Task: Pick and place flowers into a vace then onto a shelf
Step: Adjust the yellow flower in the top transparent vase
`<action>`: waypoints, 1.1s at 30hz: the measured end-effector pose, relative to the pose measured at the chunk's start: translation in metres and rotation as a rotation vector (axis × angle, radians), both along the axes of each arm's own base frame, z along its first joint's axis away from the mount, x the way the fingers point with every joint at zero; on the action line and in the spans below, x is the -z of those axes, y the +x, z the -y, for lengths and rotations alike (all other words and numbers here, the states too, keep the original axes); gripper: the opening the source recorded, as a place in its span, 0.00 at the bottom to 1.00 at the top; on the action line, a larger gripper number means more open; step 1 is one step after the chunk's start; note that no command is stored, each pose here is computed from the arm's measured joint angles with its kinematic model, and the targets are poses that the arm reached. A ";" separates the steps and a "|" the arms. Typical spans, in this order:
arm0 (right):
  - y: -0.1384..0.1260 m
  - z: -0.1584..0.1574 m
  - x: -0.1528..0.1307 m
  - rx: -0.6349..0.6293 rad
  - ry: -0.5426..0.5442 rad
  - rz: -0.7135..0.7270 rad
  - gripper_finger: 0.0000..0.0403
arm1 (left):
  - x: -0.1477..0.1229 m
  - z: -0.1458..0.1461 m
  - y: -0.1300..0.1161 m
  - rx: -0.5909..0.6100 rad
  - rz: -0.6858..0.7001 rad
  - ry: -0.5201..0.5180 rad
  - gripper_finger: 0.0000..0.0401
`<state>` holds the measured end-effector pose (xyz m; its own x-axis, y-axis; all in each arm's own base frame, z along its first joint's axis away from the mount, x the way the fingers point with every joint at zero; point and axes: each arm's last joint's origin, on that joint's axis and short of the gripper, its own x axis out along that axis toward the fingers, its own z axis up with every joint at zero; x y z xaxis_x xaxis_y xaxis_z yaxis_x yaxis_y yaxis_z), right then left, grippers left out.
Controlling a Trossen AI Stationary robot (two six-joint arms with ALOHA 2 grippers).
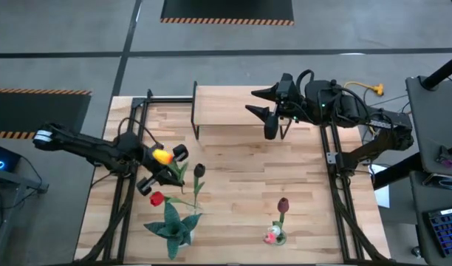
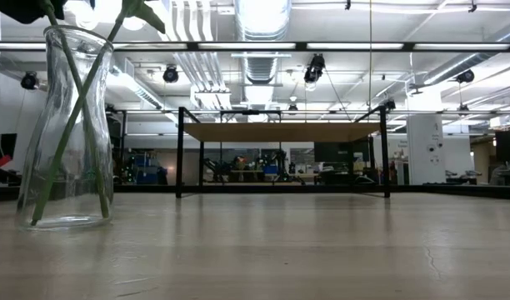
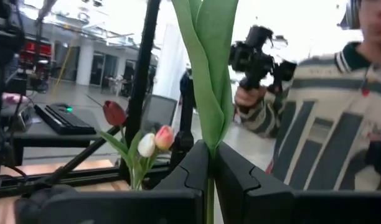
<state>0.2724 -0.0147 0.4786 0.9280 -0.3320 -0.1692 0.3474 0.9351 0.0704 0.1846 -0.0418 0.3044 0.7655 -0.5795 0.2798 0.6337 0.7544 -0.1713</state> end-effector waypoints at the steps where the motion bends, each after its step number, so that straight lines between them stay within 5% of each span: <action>1: 0.000 0.000 0.000 0.000 0.000 0.000 0.56 | 0.001 0.001 0.001 0.008 0.003 0.020 0.00; 21: 0.000 0.001 0.000 0.024 -0.012 -0.002 0.56 | 0.020 0.007 0.027 0.065 -0.099 0.043 0.00; 33: 0.000 0.001 0.000 0.024 -0.013 -0.003 0.56 | 0.007 0.008 0.031 0.072 -0.048 0.035 0.00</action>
